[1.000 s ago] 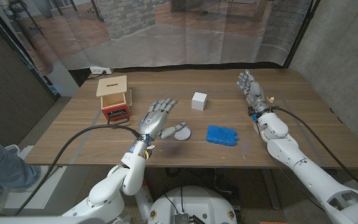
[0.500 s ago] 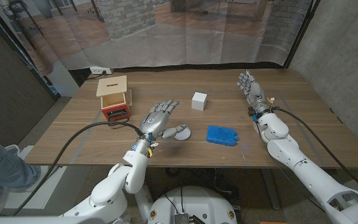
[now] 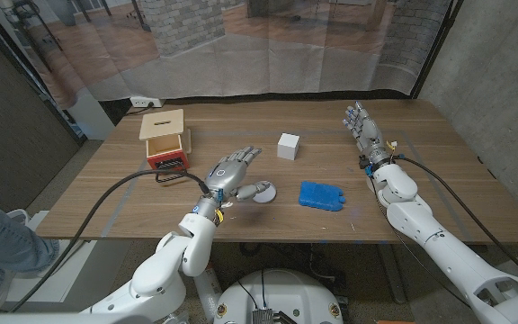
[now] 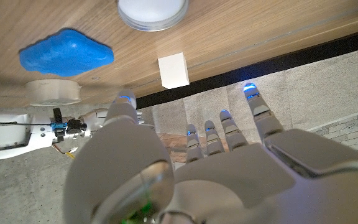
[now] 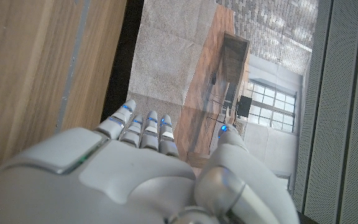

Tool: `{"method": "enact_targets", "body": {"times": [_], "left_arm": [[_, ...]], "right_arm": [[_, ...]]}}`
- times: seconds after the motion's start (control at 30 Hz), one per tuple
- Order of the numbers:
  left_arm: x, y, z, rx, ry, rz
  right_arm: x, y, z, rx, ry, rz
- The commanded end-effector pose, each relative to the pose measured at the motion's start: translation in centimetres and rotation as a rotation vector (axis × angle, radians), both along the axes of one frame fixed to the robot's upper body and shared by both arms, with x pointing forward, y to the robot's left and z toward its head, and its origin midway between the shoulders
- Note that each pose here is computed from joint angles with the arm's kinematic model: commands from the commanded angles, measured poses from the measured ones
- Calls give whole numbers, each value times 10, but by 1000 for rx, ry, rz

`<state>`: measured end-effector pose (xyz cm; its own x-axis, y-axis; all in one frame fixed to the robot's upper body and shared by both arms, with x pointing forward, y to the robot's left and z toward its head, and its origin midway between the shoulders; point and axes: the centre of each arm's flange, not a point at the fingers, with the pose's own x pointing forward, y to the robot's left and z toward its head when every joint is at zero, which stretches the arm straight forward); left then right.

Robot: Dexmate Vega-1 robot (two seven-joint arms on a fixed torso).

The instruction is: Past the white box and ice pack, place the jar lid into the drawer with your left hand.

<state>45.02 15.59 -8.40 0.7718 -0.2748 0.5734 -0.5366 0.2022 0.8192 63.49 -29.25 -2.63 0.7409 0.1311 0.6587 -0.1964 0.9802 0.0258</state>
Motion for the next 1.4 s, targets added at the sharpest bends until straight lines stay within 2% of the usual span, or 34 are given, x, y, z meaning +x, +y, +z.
{"method": "enact_targets", "body": {"times": [0.03, 0.33, 1.07, 1.4], "left_arm": [[-3, -8, 7, 52, 38, 66], [-2, -11, 8, 78, 35, 109], [5, -23, 2, 131, 122, 187], [6, -32, 0, 163, 148, 188]], "right_arm": [[-3, -4, -1, 6, -2, -5], [-1, -4, -2, 12, 0, -5], [1, -5, -5, 15, 7, 0], [0, -8, -7, 21, 5, 0]]}}
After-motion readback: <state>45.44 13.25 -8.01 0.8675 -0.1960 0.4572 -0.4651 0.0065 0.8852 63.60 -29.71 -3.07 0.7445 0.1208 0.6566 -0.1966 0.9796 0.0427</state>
